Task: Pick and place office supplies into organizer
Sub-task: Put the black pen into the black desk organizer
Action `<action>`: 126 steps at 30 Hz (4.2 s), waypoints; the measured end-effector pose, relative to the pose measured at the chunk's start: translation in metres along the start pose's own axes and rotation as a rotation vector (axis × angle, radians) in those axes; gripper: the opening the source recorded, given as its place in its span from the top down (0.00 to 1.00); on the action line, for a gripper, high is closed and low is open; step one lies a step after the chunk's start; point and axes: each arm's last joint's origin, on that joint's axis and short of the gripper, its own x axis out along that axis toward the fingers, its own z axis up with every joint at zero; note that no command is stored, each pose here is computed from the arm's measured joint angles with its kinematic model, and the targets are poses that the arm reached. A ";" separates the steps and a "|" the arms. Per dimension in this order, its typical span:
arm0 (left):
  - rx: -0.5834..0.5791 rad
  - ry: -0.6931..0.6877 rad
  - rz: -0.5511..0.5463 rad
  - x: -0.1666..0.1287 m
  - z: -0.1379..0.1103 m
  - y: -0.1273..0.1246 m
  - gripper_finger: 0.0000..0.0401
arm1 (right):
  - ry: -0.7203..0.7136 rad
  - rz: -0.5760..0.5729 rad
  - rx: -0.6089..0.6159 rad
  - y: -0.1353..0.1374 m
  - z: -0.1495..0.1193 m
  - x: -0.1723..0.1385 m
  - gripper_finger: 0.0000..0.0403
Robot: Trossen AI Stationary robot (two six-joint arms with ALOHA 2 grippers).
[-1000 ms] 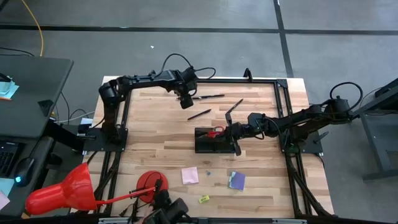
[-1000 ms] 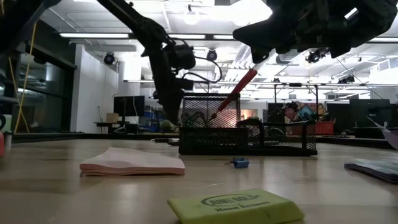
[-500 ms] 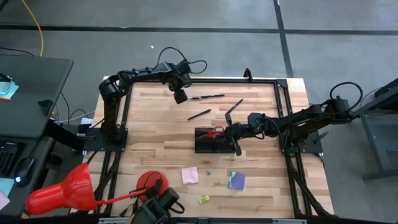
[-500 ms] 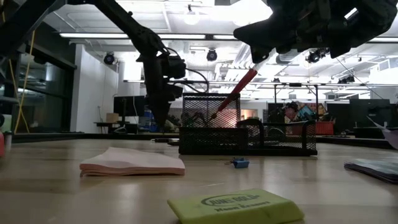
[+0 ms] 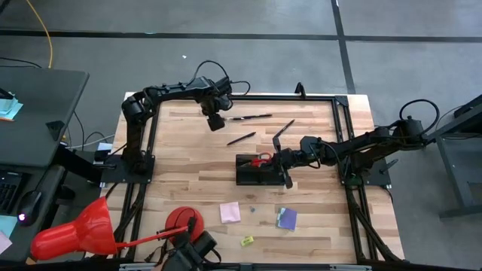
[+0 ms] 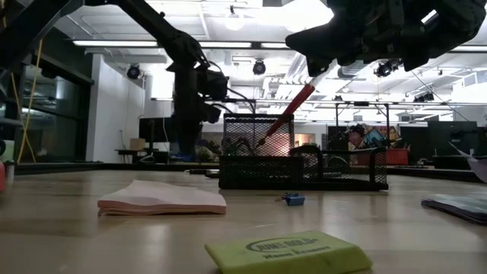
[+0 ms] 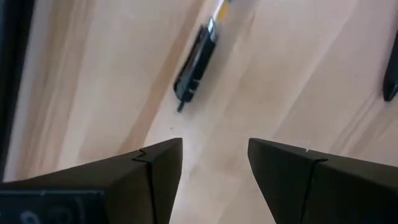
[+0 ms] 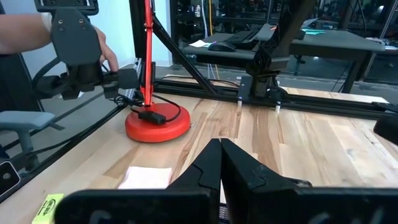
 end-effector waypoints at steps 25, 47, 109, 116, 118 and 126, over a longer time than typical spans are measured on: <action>0.050 -0.035 0.015 0.037 0.020 0.004 0.56 | 0.017 0.008 -0.004 0.002 -0.002 0.001 1.00; 0.091 -0.046 0.111 0.040 0.024 0.007 0.90 | 0.038 0.010 -0.014 0.002 -0.004 0.000 1.00; 0.468 -0.213 0.225 -0.008 0.059 0.005 0.57 | 0.124 -0.003 0.025 -0.004 -0.021 0.006 1.00; 0.400 -0.203 0.162 0.006 0.056 0.024 0.57 | 0.122 0.001 0.025 -0.003 -0.021 0.006 1.00; 0.396 -0.193 0.148 0.012 0.057 0.026 0.57 | 0.122 0.001 0.025 -0.003 -0.021 0.006 1.00; 0.358 -0.145 0.156 0.030 0.058 0.029 0.57 | 0.113 0.002 0.017 -0.003 -0.020 0.006 1.00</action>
